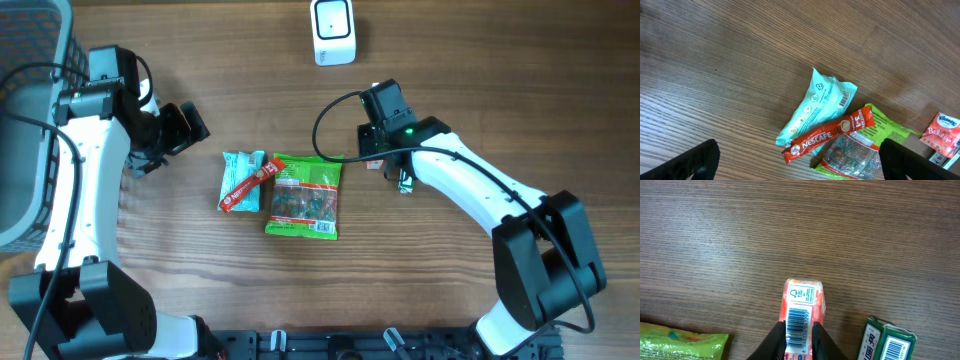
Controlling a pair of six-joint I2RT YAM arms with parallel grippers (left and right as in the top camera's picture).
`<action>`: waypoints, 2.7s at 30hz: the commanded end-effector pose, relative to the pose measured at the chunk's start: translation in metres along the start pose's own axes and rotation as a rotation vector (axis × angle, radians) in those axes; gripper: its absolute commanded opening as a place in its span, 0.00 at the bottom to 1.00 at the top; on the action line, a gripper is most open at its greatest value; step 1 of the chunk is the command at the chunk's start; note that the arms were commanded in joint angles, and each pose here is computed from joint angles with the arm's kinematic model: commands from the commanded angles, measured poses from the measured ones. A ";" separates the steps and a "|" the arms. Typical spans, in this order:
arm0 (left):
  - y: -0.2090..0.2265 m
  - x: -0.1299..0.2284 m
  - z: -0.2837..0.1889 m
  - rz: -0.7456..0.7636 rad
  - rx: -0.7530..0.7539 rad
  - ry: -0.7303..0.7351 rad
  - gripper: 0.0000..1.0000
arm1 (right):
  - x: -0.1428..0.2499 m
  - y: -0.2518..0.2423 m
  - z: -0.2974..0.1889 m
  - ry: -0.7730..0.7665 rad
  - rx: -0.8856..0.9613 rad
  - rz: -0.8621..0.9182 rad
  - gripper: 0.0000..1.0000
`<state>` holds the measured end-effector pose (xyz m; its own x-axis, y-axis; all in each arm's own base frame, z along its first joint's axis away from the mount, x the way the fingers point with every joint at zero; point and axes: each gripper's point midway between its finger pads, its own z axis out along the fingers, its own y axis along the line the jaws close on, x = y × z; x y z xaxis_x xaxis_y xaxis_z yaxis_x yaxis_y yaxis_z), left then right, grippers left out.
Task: Scan the item barcode
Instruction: 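Hold the right gripper over the red-white box beside the green bag, then grasp the red-white Kleenex box with the right gripper and lift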
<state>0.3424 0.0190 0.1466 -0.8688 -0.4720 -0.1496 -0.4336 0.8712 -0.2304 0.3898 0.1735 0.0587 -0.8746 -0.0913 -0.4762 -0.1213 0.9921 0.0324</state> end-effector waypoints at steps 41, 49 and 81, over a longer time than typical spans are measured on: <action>0.001 0.000 -0.003 -0.010 -0.002 -0.013 1.00 | -0.037 0.040 -0.090 -0.092 -0.451 -0.128 0.62; 0.001 0.000 -0.003 -0.010 -0.002 -0.013 1.00 | -0.019 0.006 -0.079 -0.001 -0.497 -0.153 0.73; 0.001 0.000 -0.003 -0.010 -0.002 -0.013 1.00 | 0.047 0.011 0.040 0.242 -0.539 -0.071 0.35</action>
<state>0.3423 0.0190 0.1464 -0.8689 -0.4720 -0.1492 -0.4336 0.8712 -0.2303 0.3750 0.1814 0.0192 -0.9099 -0.2490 -0.3319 -0.3839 0.8085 0.4460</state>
